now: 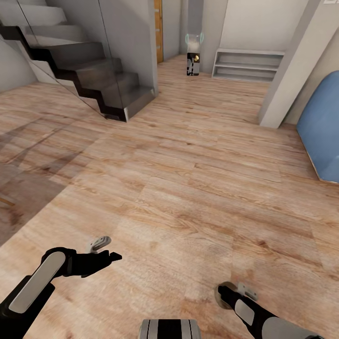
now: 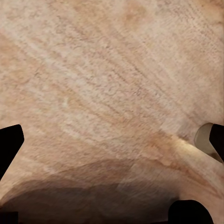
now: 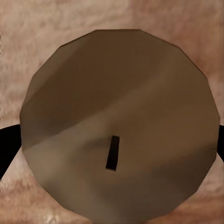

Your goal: Place each of the two pumpkins and all three candles from the living room inside a cabinet in the living room (use any cabinet), then make sure every cabinet is closed, and position the cauldron so it is next to a table in the living room.

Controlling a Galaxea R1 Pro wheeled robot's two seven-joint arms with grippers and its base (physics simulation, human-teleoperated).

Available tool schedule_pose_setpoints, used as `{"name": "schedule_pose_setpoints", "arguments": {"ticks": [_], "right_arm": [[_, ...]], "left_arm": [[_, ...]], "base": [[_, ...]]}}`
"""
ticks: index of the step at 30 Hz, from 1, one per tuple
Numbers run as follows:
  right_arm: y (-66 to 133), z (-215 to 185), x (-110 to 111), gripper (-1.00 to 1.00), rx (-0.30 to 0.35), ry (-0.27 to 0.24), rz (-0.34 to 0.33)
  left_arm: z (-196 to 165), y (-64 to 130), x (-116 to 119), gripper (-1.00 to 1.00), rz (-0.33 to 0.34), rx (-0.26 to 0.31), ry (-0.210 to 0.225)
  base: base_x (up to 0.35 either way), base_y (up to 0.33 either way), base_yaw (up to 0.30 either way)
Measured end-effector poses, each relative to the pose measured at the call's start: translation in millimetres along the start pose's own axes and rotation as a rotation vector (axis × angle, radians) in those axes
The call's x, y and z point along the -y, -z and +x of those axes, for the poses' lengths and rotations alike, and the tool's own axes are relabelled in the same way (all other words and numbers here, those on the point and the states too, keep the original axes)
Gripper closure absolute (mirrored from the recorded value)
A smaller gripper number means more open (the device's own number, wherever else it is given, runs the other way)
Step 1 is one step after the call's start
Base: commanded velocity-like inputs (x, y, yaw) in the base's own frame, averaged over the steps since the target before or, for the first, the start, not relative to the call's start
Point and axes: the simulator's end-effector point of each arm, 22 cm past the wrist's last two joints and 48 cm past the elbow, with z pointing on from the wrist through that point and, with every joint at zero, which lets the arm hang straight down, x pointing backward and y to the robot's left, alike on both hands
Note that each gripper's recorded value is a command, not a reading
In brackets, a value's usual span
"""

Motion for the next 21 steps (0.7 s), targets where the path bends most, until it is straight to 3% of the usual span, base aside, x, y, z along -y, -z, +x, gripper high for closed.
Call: {"name": "schedule_pose_setpoints", "arguments": {"ticks": [1,6,21], "right_arm": [[0.0,-0.7,0.0,1.0,0.004,0.0,0.0],[0.1,-8.5,0.8,1.0,0.037,-0.003,0.001],[0.2,-8.9,0.0,1.0,0.041,-0.004,0.0]], "left_arm": [[0.0,0.0,0.0,-1.0,0.0,0.0,0.0],[0.1,-0.1,0.1,-1.0,0.0,0.0,0.0],[0.7,-0.4,0.3,-1.0,0.0,-0.001,-0.002]], "base": [[0.0,0.0,0.0],[0.0,0.0,0.0],[0.0,0.0,0.0]]}}
